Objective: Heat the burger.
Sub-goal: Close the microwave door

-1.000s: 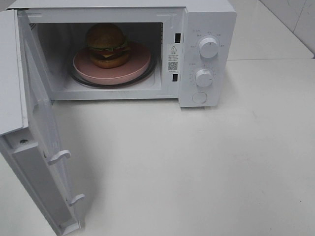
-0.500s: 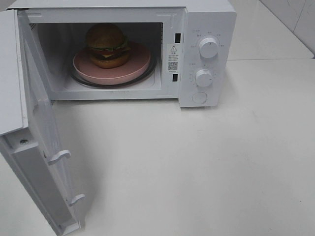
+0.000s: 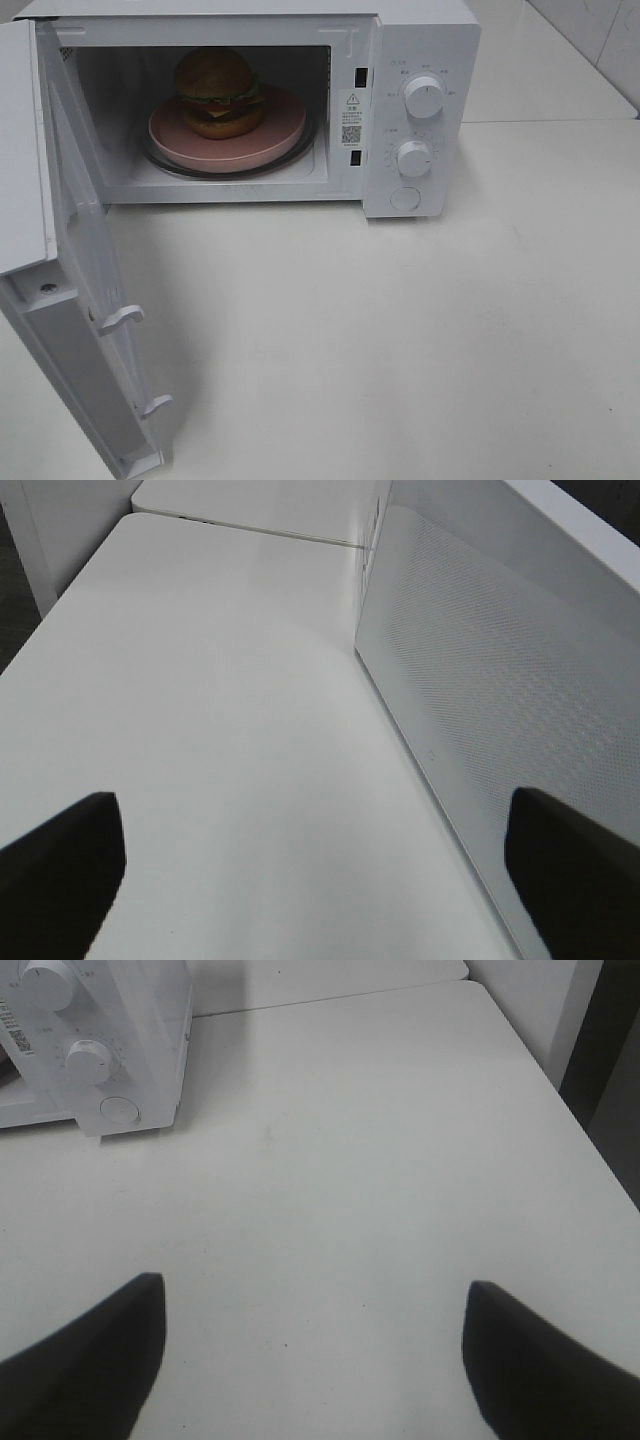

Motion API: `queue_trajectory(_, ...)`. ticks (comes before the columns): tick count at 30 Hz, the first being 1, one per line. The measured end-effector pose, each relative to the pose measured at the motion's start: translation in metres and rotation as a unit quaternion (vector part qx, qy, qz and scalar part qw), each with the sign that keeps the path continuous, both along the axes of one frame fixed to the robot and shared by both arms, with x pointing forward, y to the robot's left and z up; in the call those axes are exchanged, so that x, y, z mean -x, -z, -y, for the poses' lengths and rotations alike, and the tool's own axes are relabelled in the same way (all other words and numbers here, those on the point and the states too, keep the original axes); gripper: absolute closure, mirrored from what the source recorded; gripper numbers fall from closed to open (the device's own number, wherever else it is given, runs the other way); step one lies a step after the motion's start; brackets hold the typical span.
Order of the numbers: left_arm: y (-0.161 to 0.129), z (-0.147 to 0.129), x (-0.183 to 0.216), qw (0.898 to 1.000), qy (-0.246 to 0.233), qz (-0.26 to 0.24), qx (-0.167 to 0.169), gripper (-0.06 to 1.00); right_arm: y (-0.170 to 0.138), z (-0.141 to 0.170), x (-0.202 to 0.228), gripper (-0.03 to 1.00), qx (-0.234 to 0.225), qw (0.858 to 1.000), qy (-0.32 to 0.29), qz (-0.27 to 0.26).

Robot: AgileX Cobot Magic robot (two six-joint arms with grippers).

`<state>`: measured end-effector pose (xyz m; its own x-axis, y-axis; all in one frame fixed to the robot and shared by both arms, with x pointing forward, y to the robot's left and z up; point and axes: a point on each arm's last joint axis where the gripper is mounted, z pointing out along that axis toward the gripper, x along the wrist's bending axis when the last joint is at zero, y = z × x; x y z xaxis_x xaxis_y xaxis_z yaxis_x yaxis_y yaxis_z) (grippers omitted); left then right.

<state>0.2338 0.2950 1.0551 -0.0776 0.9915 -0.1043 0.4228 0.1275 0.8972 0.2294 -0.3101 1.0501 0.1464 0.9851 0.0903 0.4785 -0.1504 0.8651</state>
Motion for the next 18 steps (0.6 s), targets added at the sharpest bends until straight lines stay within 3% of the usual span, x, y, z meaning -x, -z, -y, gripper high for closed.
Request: queue_trajectory(18, 0.0000, 0.0000, 0.0000, 1.000, 0.000, 0.000, 0.000, -0.03, 0.0000, 0.0000, 0.0000, 0.21, 0.000, 1.000, 0.000, 0.000)
